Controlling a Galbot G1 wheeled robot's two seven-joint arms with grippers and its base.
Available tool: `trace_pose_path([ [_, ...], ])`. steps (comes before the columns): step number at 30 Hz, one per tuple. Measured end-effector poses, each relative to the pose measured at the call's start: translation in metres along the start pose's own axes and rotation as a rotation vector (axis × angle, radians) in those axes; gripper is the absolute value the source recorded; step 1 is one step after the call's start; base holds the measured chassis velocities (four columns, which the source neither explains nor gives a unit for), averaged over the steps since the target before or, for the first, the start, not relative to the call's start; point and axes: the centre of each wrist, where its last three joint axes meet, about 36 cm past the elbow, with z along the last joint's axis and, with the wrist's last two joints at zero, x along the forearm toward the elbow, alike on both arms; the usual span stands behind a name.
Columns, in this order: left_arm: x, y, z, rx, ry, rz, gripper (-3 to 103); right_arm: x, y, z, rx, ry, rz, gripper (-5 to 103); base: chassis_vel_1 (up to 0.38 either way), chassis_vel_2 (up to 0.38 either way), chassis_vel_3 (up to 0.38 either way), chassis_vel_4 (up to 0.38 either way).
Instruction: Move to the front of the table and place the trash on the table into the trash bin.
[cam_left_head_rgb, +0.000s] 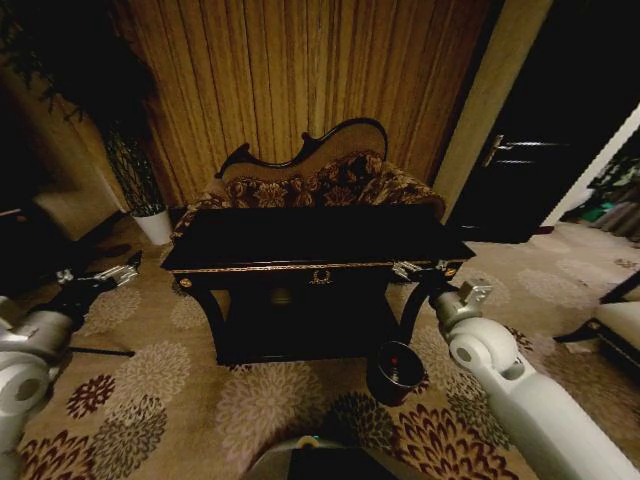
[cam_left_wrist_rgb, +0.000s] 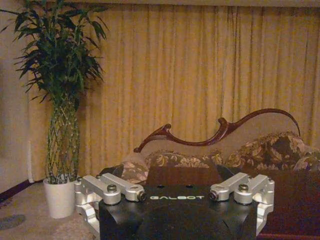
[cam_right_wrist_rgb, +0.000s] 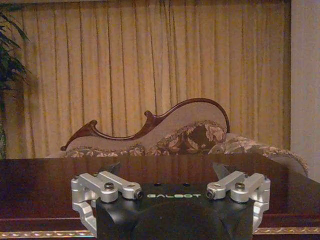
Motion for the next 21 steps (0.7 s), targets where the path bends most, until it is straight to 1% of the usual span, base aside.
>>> trace_pose_path([
  [5,0.0009,-0.0003,0.0009,0.001,0.001,0.004,100,0.0016,0.0013,0.0005,0.004,-0.001,-0.002,100,0.016,-0.015,-0.013,0.024],
  [11,0.0022,0.0003,0.0024,0.003,0.002,0.008,100,0.0025,-0.0002,0.0001,0.005,-0.007,0.003,100,0.098,-0.091,-0.087,0.094],
  [21,0.0045,-0.0009,0.0035,0.005,0.000,0.014,100,0.0036,-0.0033,-0.0007,0.006,-0.015,0.014,100,0.182,-0.175,-0.163,0.181],
])
